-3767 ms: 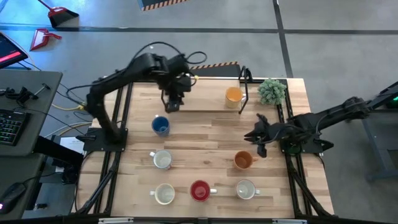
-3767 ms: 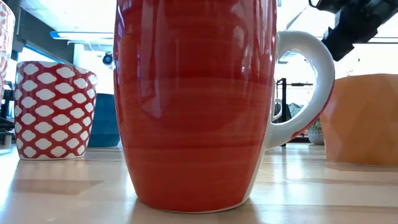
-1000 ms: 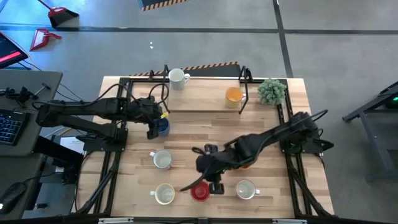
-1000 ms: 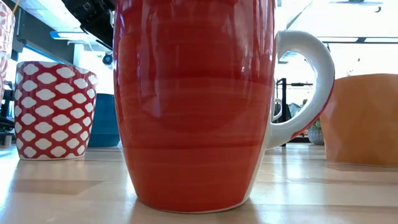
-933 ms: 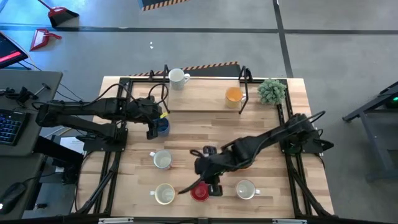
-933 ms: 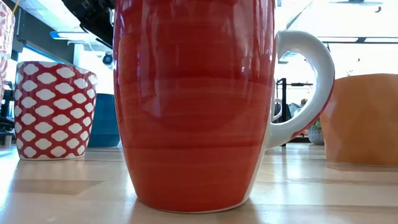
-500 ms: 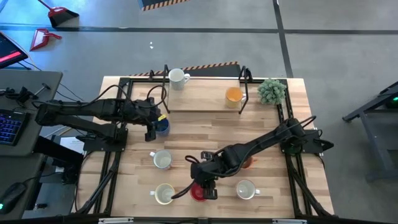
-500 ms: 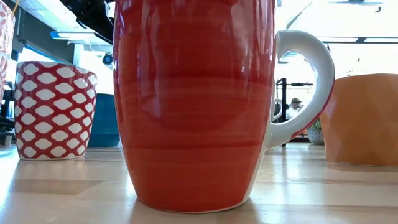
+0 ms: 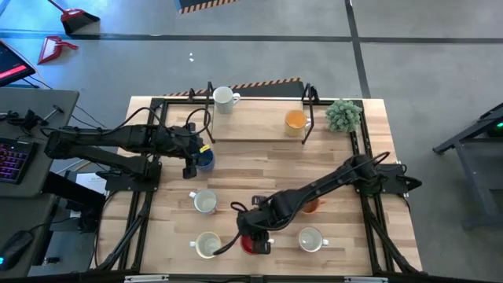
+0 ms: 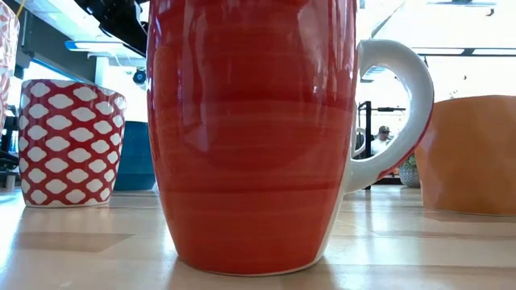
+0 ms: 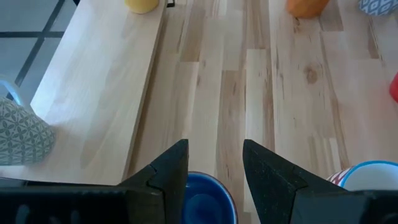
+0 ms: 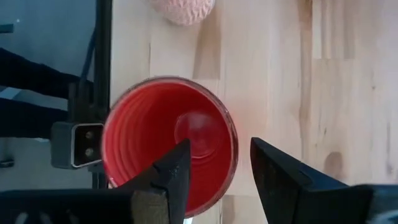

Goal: Place coffee mugs
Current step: Put the red mug on the shelf

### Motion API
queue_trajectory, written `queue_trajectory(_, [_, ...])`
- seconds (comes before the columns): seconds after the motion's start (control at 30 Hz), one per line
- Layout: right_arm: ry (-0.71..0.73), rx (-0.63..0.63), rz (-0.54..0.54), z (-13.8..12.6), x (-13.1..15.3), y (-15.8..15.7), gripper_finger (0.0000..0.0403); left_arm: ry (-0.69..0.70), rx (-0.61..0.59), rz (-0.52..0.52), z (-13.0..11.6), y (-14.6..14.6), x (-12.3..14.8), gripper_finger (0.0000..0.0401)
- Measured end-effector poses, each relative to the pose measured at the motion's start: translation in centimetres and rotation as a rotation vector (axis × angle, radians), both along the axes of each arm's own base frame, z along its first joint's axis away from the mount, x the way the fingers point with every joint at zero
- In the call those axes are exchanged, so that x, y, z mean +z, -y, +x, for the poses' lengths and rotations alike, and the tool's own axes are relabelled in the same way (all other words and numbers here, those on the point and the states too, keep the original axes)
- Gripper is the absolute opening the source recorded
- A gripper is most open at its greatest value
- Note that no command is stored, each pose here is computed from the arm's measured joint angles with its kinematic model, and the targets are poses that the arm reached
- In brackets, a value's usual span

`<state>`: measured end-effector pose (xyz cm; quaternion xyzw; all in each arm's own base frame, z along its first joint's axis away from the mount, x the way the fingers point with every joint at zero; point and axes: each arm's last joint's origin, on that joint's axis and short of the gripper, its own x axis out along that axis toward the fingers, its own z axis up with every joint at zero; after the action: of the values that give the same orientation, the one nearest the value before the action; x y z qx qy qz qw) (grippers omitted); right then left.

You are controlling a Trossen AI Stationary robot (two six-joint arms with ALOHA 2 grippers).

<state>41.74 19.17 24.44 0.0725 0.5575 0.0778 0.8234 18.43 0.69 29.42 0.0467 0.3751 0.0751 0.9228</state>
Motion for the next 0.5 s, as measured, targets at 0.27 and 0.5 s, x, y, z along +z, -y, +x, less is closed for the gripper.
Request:
queue_trajectory(0.27, [-0.016,0.007,-0.015,0.6,-1.6,-0.3,0.0145,-0.003,-0.012,0.013,0.0,0.0,0.0,0.0140])
queue_trajectory(0.5, [-0.033,0.006,-0.026,1.0,-3.0,-0.4,0.0143,-0.004,-0.017,0.009,0.0,0.0,0.0,0.0140])
